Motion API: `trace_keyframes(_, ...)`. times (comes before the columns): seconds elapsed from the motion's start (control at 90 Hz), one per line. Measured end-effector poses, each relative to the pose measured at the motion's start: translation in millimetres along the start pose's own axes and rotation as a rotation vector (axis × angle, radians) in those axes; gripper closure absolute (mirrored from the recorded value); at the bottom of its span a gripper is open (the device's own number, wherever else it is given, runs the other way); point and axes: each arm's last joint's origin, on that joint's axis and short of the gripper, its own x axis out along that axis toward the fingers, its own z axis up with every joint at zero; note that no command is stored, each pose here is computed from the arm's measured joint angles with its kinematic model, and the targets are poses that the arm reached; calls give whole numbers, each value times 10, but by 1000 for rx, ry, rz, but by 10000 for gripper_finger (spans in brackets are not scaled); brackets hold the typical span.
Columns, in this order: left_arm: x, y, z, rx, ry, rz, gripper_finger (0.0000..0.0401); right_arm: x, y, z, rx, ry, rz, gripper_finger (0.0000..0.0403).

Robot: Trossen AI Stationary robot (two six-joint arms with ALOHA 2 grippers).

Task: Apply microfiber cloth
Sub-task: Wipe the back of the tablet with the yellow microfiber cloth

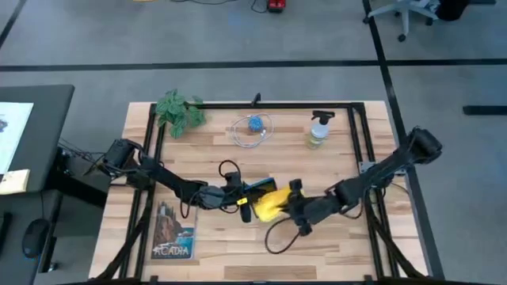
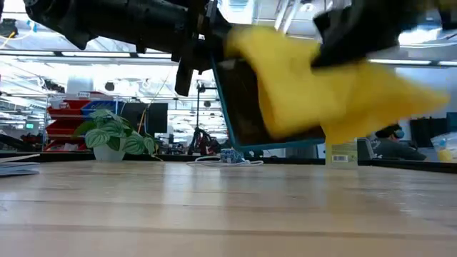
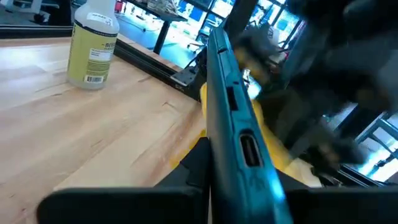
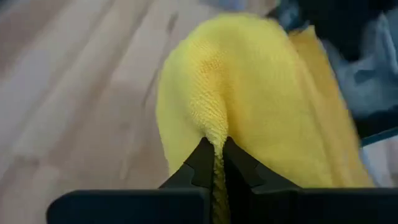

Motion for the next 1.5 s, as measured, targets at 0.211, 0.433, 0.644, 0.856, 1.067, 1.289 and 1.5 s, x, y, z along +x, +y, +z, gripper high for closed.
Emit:
trace_keyframes(0.211,0,0,0,2,0,1,386,-244,16,172,-135,-57,-304,403)
trace_keyframes(0.433,0,3,-5,8,5,2,386,-512,-162,302,-29,-150,-325,403)
trace_keyframes(0.644,-7,-8,-13,21,11,-7,386,-266,-135,186,21,-72,-102,403)
trace_keyframes(0.856,-7,-8,-13,24,11,-7,386,-95,7,100,-52,-19,94,403)
trace_keyframes(1.067,-12,-18,-12,20,9,-12,386,-412,-128,248,-68,-124,-138,403)
trace_keyframes(1.289,-17,-54,31,-2,-19,-59,386,-535,-342,399,73,-239,-339,403)
trace_keyframes(1.5,-18,-71,54,21,-35,-85,386,-165,-196,199,14,-87,-66,403)
